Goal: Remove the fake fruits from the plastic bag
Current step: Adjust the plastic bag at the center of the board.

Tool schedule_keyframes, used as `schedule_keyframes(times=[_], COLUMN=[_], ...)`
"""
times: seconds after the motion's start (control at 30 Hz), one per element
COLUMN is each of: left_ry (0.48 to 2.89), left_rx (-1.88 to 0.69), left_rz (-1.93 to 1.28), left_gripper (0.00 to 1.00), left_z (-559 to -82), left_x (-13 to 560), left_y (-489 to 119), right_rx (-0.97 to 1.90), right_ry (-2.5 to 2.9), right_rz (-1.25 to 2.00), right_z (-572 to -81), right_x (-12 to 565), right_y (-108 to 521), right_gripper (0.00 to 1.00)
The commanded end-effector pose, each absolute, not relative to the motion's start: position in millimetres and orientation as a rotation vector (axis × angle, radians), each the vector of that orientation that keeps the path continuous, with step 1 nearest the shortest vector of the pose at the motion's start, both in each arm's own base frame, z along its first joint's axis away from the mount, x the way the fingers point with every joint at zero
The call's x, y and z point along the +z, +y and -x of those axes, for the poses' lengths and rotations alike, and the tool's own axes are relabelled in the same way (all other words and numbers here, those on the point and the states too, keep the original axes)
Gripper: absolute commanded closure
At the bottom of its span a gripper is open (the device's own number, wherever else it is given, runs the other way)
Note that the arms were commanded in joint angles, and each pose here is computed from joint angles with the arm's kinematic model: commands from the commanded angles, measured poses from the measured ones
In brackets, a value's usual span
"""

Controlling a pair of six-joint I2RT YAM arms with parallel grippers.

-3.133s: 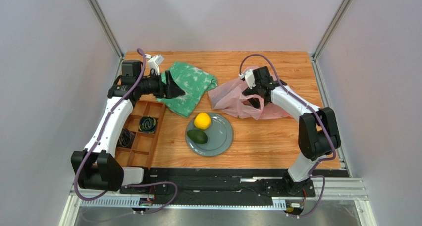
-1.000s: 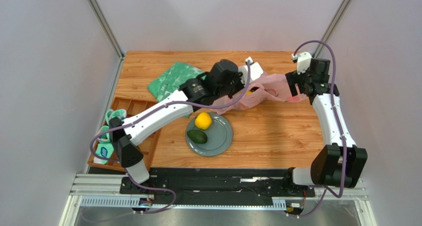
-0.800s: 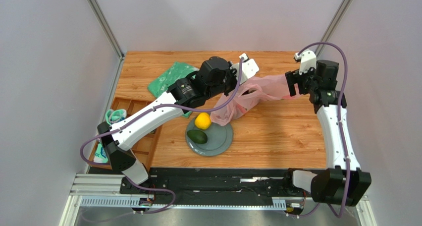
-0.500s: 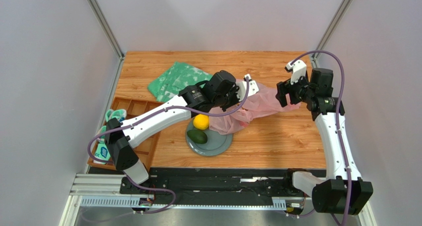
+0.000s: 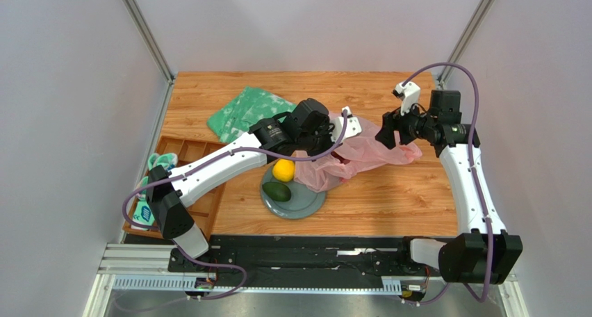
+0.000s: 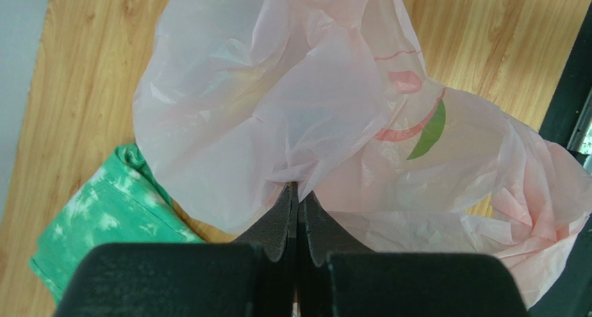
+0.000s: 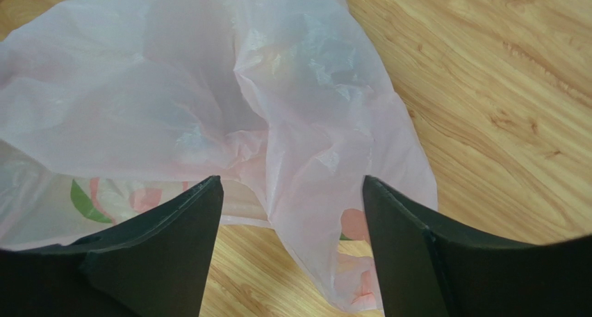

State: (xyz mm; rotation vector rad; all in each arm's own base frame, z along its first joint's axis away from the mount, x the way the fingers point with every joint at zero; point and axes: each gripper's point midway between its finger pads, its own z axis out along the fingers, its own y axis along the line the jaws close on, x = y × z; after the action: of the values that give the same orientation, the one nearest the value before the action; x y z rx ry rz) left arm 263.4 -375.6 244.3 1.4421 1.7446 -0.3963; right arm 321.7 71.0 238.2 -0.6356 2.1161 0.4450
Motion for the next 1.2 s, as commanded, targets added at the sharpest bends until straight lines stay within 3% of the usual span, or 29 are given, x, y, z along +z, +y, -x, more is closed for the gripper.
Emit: schedule_keyframes(times=[0.0, 0.2, 0.37, 0.47, 0.57, 0.6, 0.63, 0.67, 0.7, 0.83, 0.9, 0.97, 1.0, 1.17], left_ry=[1.776, 1.768, 1.787, 1.795, 1.784, 1.776, 1.765, 1.757, 1.750, 1.666, 1.593, 1.574, 1.531, 1.349], left_rx=[-0.468, -0.461, -0.473, -0.458, -0.437, -0.424, -0.421, -0.418, -0.403, -0.360, -0.339, -0.337, -0.341, -0.478], left_rz=[-1.408, -1.410, -1.396, -1.357, -1.343, -1.335, -1.322, -1.316, -1.304, -1.262, -1.241, -1.231, -1.209, -1.265], left_gripper=[1.00, 1.00, 1.00, 1.00, 1.00, 1.00, 1.00, 1.00, 1.00, 1.00, 1.00, 1.00, 1.00, 1.00], left_z=[-256, -261, -267, -277, -288, -294, -300, -304, -312, -344, -358, -370, -375, -348], left_x=[254, 250, 251, 253, 260, 263, 270, 273, 277, 311, 343, 351, 371, 419], left_y=[-368, -366, -365, -362, -359, -357, -358, -359, -356, -361, -362, -366, -371, -383], right_rx=[0.357, 0.142, -0.018, 0.055, 0.248, 0.268, 0.268, 0.255, 0.264, 0.221, 0.198, 0.206, 0.215, 0.195], right_ry=[2.060, 2.183, 2.144, 2.247, 2.355, 2.363, 2.372, 2.350, 2.335, 2.159, 2.019, 1.934, 1.828, 1.726], right_rz=[0.798, 1.007, 0.954, 1.013, 1.115, 1.109, 1.096, 1.073, 1.050, 0.857, 0.686, 0.589, 0.527, 0.522], right_z=[-304, -308, -344, -342, -323, -324, -327, -336, -344, -408, -448, -465, -467, -438], right_x=[243, 174, 170, 152, 146, 148, 149, 161, 167, 248, 317, 360, 413, 457], right_y=[80, 47, 31, 34, 47, 49, 49, 49, 51, 54, 41, 32, 29, 22], right_gripper=[0.15, 0.10, 0.11, 0.13, 0.30, 0.51, 0.60, 0.67, 0.81, 1.00, 1.00, 1.00, 1.00, 1.00])
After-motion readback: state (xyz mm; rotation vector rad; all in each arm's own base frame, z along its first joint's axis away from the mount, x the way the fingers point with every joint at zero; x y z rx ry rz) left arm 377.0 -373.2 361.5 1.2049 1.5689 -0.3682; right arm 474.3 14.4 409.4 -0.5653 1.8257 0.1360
